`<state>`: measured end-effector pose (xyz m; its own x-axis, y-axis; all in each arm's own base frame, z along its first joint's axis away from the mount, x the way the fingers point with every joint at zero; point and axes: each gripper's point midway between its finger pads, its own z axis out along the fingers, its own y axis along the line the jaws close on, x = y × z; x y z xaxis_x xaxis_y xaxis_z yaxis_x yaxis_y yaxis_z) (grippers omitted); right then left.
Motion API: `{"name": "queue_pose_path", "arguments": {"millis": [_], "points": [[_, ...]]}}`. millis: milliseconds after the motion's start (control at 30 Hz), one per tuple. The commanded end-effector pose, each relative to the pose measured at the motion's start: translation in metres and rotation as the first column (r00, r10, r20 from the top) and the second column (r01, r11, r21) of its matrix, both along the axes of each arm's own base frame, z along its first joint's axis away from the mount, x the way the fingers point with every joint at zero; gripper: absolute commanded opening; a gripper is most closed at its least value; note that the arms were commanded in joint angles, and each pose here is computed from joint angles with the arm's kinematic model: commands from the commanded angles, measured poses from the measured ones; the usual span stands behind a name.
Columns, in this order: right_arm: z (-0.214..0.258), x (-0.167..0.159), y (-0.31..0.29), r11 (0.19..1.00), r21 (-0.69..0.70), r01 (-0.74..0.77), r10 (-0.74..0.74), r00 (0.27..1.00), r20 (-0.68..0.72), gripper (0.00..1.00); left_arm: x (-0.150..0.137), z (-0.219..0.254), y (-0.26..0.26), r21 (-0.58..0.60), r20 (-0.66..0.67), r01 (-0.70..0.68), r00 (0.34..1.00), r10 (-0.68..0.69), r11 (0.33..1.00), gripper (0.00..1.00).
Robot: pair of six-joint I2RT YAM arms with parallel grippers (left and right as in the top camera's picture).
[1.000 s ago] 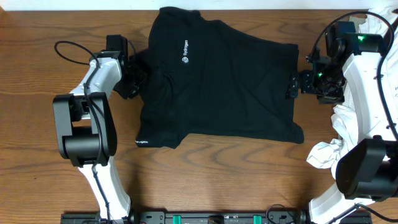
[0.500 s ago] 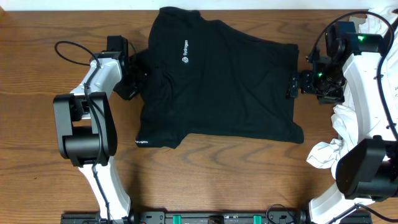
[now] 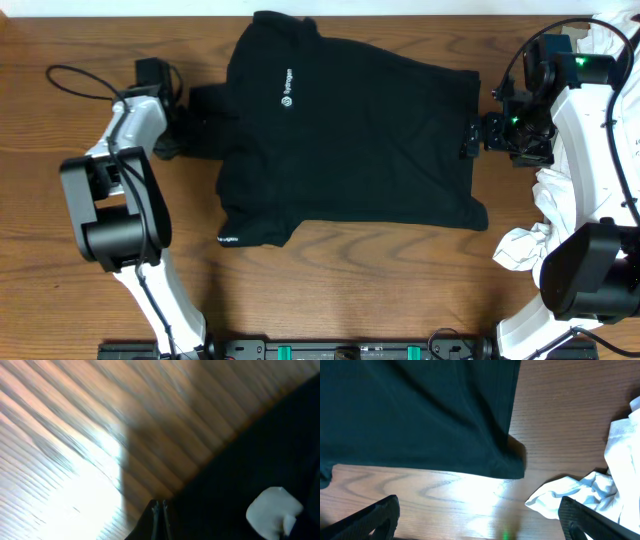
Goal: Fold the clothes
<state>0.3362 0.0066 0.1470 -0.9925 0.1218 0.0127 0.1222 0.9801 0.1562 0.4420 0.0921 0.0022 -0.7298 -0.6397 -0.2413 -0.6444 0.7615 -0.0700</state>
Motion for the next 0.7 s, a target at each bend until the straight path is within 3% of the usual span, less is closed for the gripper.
{"name": "queue_pose_path", "arguments": {"millis": [0, 67, 367, 500, 533, 600, 667], "points": [[0.004, 0.003, 0.002, 1.000, 0.003, -0.018, 0.018, 1.000, 0.020, 0.99, -0.004, -0.006, 0.019, 0.067, -0.024, 0.062, 0.998, -0.060, 0.996, 0.07], [0.004, 0.003, 0.002, 1.000, 0.003, -0.018, 0.018, 1.000, 0.020, 0.99, 0.000, -0.003, 0.023, 0.073, -0.004, 0.055, 0.998, -0.055, 0.996, 0.17], [0.004, 0.003, 0.001, 1.000, 0.003, -0.018, 0.018, 1.000, 0.020, 0.99, 0.028, 0.063, 0.030, 0.109, 0.142, 0.037, 0.988, -0.052, 0.993, 0.22], [0.004, 0.003, 0.002, 1.000, 0.003, -0.018, 0.018, 1.000, 0.019, 0.99, 0.029, 0.107, 0.012, 0.056, 0.236, 0.072, 0.968, -0.083, 0.996, 0.23], [0.004, 0.003, 0.002, 1.000, 0.003, -0.018, 0.018, 1.000, 0.020, 0.99, 0.029, 0.115, 0.005, 0.027, 0.255, 0.091, 0.962, -0.095, 0.995, 0.22], [0.004, 0.003, 0.001, 1.000, 0.003, -0.018, 0.018, 1.000, 0.020, 0.99, 0.027, 0.127, -0.012, -0.034, 0.285, 0.135, 0.951, -0.120, 0.990, 0.09], [0.004, 0.003, 0.002, 1.000, 0.003, -0.018, 0.018, 1.000, 0.020, 0.99, 0.027, 0.129, -0.028, -0.085, 0.296, 0.176, 0.944, -0.144, 0.981, 0.06]]}}
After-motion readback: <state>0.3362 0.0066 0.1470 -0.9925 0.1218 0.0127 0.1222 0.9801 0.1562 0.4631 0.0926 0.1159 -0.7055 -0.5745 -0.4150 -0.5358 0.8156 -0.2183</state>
